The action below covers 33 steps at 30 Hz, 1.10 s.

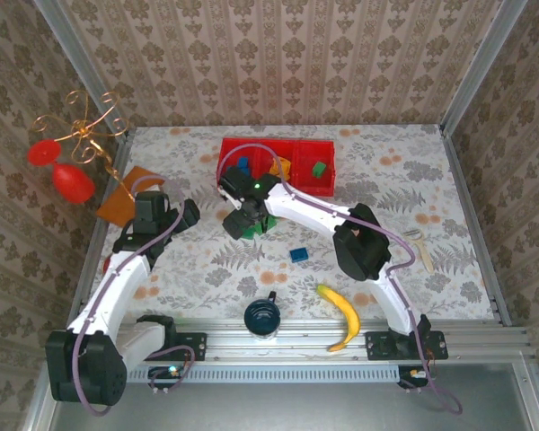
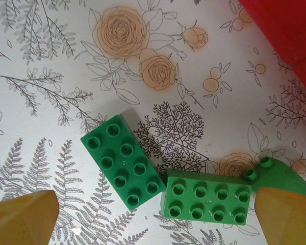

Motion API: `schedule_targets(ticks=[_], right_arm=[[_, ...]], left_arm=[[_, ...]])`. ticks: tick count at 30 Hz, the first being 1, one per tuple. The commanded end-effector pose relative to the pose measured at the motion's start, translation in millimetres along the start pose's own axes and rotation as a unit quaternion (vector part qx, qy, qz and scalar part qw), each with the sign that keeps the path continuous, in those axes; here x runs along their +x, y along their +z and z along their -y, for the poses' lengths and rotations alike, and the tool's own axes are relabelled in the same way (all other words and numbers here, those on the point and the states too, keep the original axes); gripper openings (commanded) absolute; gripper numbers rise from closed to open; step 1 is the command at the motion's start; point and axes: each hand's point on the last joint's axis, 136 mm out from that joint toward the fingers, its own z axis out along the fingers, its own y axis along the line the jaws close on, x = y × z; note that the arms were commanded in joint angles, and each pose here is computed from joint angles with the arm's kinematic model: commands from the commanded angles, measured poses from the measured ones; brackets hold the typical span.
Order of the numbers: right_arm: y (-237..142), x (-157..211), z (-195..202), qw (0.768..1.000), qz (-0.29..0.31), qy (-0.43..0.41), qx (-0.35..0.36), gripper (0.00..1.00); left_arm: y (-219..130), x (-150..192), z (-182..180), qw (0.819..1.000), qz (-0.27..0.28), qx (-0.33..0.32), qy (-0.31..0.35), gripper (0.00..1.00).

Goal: Sort the legos into containers by color
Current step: Pick up the lego from the center of the table.

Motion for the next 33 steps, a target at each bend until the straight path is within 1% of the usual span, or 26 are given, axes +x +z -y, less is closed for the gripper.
schedule_targets(ticks=[1,16,24,30,33], right_arm=[[2,5,-2,0.999,-0.021,-0.03,0.003,1.0],[24,9,-12,0.997,-0.044,-0.06,-0.017,1.0],[30,11,-22,0.995,-0.051,-0.075,-0.045,1.0],[33,16,-22,0.993,-0.061,-0.084,-0.046,1.0],[35,18,-27,0.992,-0.065,-0.087,-0.06,1.0]], left_arm=[[0,-3,1,1.0,0.002,0.006,-0.014,1.0],[1,-1,0,1.0,-0.002,0.006,-0.016,1.0],[0,-2,0,1.0,0.001,0.005,-0.02,1.0],[0,-2,-1,1.0,0.001,0.005,-0.02,1.0],[0,-1,0,1.0,0.0,0.006,-0.021,1.0]])
